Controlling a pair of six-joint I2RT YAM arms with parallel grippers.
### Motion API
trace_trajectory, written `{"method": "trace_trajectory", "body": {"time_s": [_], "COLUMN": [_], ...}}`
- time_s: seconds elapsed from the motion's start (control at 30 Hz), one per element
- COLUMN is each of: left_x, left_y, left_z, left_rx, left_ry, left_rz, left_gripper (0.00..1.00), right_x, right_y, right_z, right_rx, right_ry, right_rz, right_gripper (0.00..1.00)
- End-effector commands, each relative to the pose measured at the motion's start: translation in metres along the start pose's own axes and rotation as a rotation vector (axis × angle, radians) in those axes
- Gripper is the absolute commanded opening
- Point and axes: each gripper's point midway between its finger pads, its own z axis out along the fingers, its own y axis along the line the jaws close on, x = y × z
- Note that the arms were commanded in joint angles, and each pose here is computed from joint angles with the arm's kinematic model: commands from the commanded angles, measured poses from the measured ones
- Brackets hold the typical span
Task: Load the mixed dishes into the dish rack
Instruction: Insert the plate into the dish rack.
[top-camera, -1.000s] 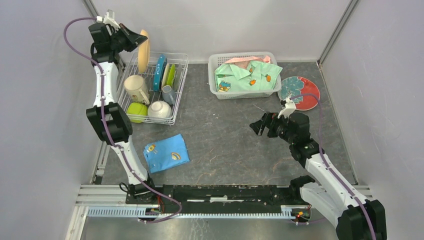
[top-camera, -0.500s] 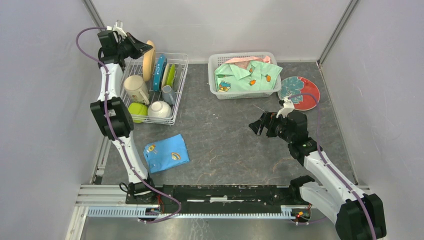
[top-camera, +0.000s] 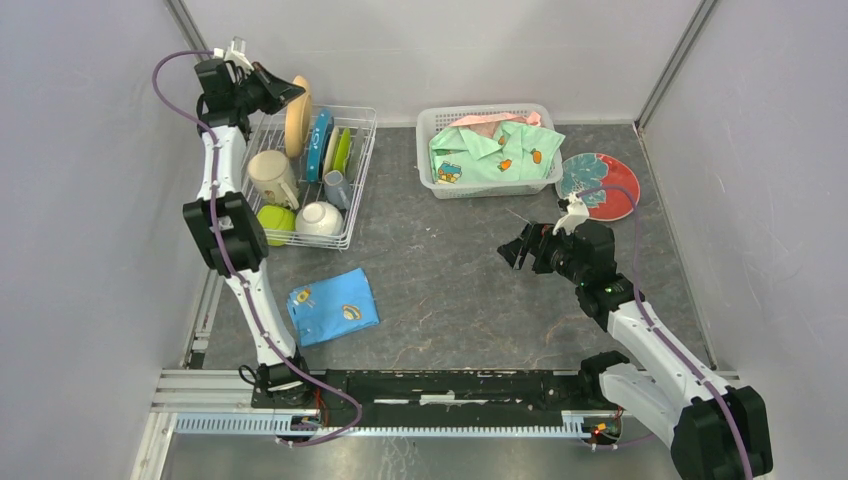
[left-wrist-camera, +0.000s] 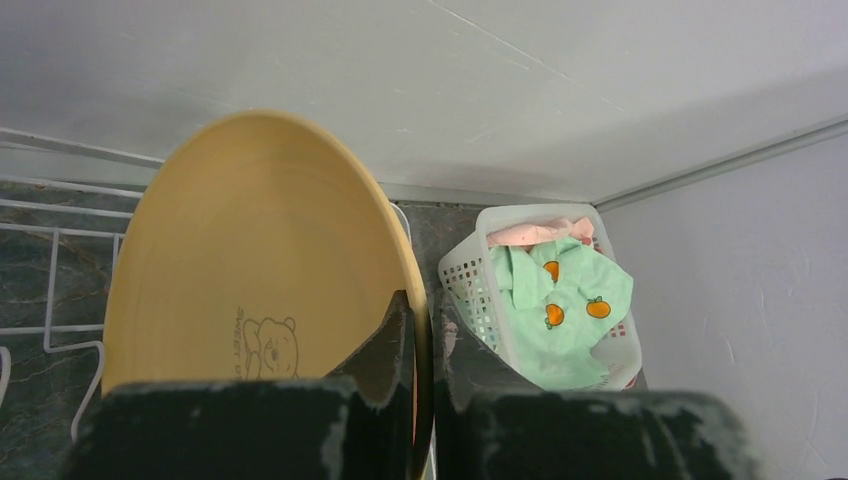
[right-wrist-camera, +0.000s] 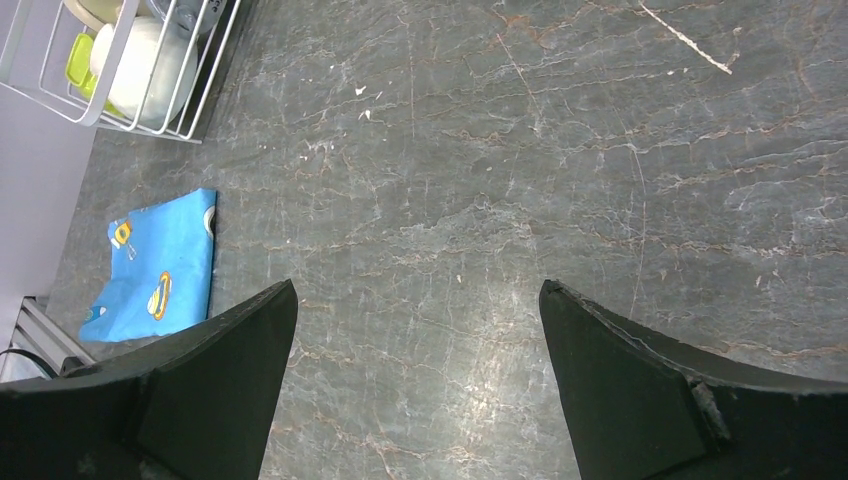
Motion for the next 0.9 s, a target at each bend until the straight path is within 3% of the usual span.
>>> {"method": "trace_trajectory", "body": {"time_s": [0.0, 0.67, 0.87], "left_x": [-0.005, 0.007, 0.007], "left_y": [0.011, 0.045, 0.054], "left_z": [0.009, 0.023, 0.025], "left_rx": [-0.002, -0.049, -0.071], "left_ry": [-0.023, -0.016, -0.022], "left_rz": [0.059, 0.091, 0.102], "left_gripper": [0.11, 0.16, 0.22], "right_x": [-0.027, -0.031, -0.033], "right_y": [0.011, 0.014, 0.016], "right_z": [0.000, 0.000, 0.000], "right_rx": [-0.020, -0.025, -0.028], "right_ry": [-0.075, -0.074, -0.076], "right_rz": [-0.024, -0.028, -0.028], "right_gripper": [0.98, 0.98, 0.98]}}
